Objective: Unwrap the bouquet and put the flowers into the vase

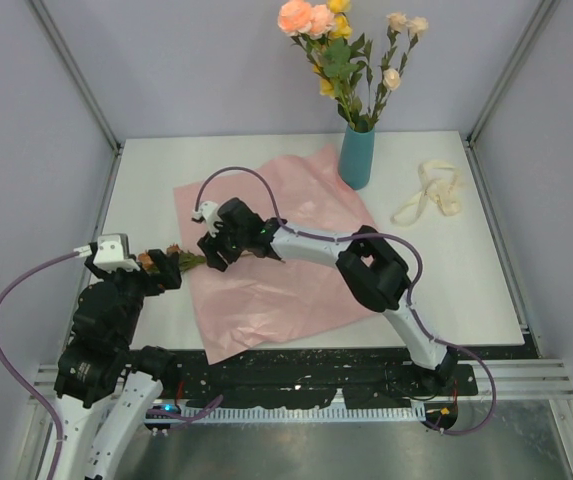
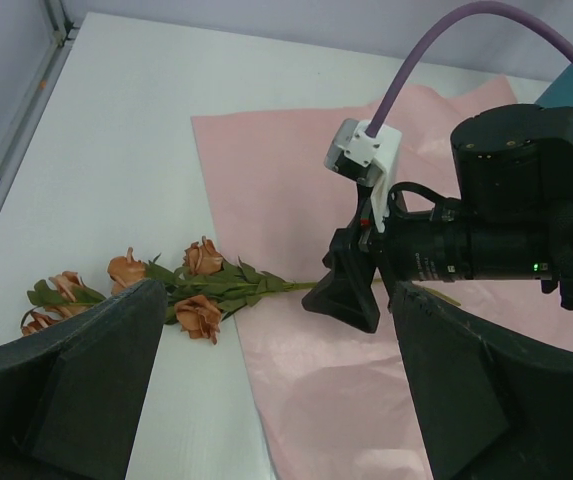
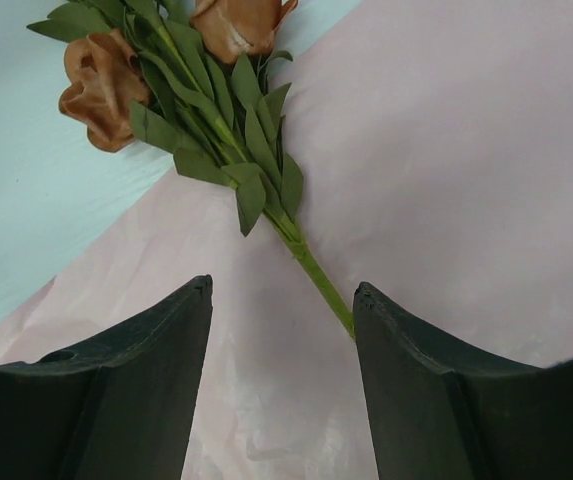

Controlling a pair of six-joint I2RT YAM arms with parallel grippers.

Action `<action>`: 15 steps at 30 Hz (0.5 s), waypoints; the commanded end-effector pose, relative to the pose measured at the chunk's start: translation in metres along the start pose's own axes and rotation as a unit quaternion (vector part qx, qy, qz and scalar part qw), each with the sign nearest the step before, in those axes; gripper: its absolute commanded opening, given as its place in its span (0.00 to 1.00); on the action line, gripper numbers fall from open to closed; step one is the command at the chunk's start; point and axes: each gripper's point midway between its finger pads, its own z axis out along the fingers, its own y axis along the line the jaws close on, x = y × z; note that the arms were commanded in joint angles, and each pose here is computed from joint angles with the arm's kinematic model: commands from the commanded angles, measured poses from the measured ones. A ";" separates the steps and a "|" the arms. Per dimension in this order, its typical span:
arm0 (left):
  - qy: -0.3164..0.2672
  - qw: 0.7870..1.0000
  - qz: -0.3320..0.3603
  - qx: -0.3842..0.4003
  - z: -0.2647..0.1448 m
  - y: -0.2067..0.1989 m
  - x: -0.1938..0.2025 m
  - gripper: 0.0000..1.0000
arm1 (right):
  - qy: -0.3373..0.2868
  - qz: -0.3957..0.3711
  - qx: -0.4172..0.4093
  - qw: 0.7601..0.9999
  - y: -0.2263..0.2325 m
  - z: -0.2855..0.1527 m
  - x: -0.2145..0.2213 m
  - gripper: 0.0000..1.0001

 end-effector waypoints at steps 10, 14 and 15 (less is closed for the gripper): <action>-0.020 1.000 -0.011 0.006 0.002 -0.004 -0.010 0.99 | 0.026 -0.041 0.042 0.998 -0.004 0.024 0.001 0.63; -0.022 1.000 -0.012 0.005 0.001 -0.003 -0.010 0.99 | 0.031 -0.040 0.050 0.997 -0.006 0.027 0.006 0.63; -0.021 1.000 -0.012 0.006 0.001 -0.003 -0.009 0.99 | 0.033 -0.041 0.054 0.997 -0.007 0.027 0.007 0.62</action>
